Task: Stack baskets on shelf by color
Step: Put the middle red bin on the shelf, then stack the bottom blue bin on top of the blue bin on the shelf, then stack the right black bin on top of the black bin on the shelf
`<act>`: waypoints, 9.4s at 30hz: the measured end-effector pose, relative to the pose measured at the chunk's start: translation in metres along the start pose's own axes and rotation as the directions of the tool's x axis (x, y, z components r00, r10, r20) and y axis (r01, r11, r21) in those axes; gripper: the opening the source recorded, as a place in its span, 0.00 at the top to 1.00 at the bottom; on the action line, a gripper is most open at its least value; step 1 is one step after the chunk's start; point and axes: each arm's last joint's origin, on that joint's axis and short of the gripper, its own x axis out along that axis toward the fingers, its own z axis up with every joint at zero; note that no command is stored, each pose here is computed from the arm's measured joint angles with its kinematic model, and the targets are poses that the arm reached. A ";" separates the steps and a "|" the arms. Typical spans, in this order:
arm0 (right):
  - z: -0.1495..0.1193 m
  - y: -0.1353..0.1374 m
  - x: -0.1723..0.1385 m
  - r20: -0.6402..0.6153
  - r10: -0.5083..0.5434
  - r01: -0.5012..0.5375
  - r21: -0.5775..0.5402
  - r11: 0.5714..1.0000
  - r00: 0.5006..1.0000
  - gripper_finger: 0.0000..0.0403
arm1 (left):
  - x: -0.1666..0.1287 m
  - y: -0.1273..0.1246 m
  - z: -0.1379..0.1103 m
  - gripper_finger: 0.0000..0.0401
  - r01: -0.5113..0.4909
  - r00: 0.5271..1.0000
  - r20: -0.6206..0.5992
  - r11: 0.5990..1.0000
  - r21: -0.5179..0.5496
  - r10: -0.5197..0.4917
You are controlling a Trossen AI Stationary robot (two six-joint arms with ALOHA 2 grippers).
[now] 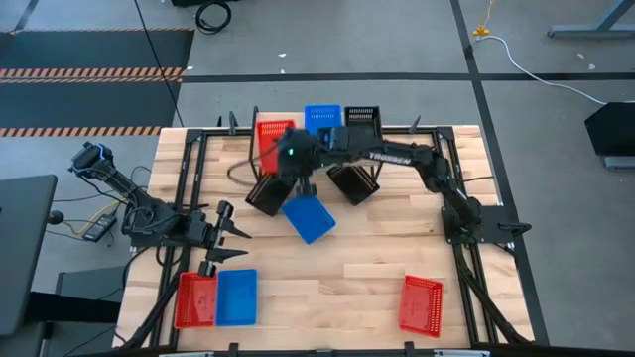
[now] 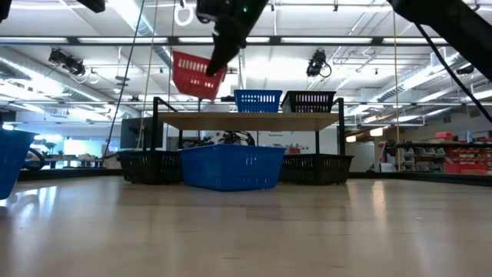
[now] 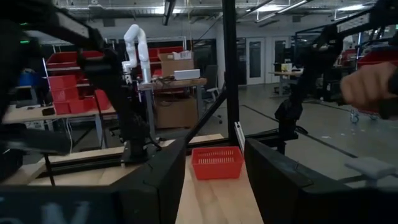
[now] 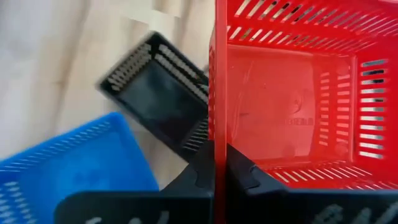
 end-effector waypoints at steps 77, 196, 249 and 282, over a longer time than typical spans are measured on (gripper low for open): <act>-0.028 0.074 -0.003 -0.281 0.334 -0.313 0.118 0.942 0.900 0.65 | 0.002 0.011 0.008 0.57 -0.165 0.984 0.066 0.986 0.014 0.163; -0.198 0.220 -0.078 -0.054 0.228 -0.200 0.313 0.929 0.972 0.66 | 0.194 0.188 0.124 1.00 -0.195 0.436 -0.764 0.879 0.435 0.475; -0.195 0.215 -0.075 -0.034 0.237 -0.216 0.294 0.931 0.971 0.66 | 0.202 0.297 0.059 0.69 -0.210 0.438 -0.795 0.908 0.363 0.419; -0.216 0.192 -0.035 -0.156 0.017 0.007 0.152 0.988 0.988 0.66 | 0.186 0.140 0.054 0.80 -0.186 0.584 -0.794 0.980 0.073 0.170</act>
